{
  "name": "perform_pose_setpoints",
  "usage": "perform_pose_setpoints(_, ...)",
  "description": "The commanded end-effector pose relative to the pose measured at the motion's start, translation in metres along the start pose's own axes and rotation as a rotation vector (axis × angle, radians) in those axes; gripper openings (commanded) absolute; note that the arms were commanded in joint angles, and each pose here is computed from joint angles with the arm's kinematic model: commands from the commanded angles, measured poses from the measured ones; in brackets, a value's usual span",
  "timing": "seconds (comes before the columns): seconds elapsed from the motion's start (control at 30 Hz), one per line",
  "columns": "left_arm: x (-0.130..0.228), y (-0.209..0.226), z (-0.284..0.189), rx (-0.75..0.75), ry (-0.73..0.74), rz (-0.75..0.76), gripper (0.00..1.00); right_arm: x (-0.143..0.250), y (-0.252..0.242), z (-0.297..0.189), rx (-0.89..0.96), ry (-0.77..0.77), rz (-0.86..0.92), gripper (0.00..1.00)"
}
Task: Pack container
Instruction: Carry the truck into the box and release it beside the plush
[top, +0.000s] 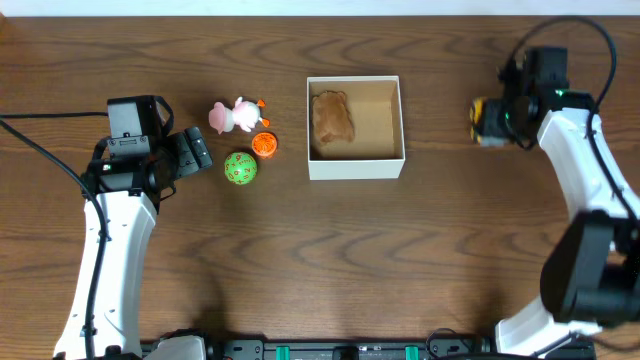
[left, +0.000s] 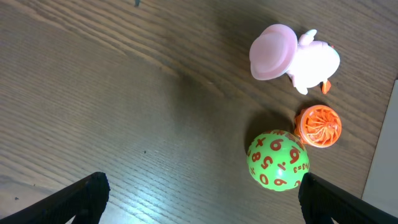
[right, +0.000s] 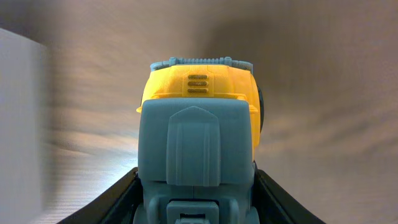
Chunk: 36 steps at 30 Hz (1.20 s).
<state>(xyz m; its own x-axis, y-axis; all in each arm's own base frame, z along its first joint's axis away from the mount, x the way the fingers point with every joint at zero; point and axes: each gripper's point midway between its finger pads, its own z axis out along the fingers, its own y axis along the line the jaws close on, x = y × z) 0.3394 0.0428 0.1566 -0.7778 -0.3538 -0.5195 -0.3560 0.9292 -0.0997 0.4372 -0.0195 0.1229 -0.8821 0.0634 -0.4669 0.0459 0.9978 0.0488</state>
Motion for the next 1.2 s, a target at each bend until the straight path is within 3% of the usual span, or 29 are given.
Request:
perform_pose_setpoints(0.0, -0.007, -0.003, -0.003, 0.008, -0.016, -0.008, 0.98, -0.044, 0.047, -0.067, -0.054, -0.192, -0.134, 0.29)
perform_pose_setpoints(0.1, -0.007, -0.003, -0.003, 0.008, -0.016, -0.008, 0.98, -0.053, 0.093, -0.1, -0.106, -0.277, -0.303, 0.24)
perform_pose_setpoints(0.2, -0.007, -0.003, -0.003, 0.008, -0.016, -0.008, 0.98, -0.051, 0.149, -0.126, -0.177, -0.357, -0.53, 0.1)
perform_pose_setpoints(0.37, -0.007, -0.003, -0.003, 0.008, -0.016, -0.008, 0.98, -0.033, 0.215, -0.134, -0.247, -0.404, -0.804, 0.16)
perform_pose_setpoints(0.43, -0.007, -0.003, -0.003, 0.008, -0.016, -0.008, 0.98, -0.026, 0.23, -0.123, -0.263, -0.39, -0.859, 0.12)
perform_pose_setpoints(0.63, -0.007, -0.003, -0.003, 0.008, -0.016, -0.008, 0.98, -0.017, 0.229, -0.056, -0.22, -0.273, -0.939, 0.01)
perform_pose_setpoints(0.87, -0.007, -0.003, -0.003, 0.008, -0.016, -0.008, 0.98, -0.007, 0.217, 0.005, -0.193, -0.189, -1.107, 0.01)
perform_pose_setpoints(1.17, -0.007, -0.003, -0.003, 0.008, -0.016, -0.008, 0.98, -0.001, 0.215, 0.034, -0.195, -0.191, -1.414, 0.01)
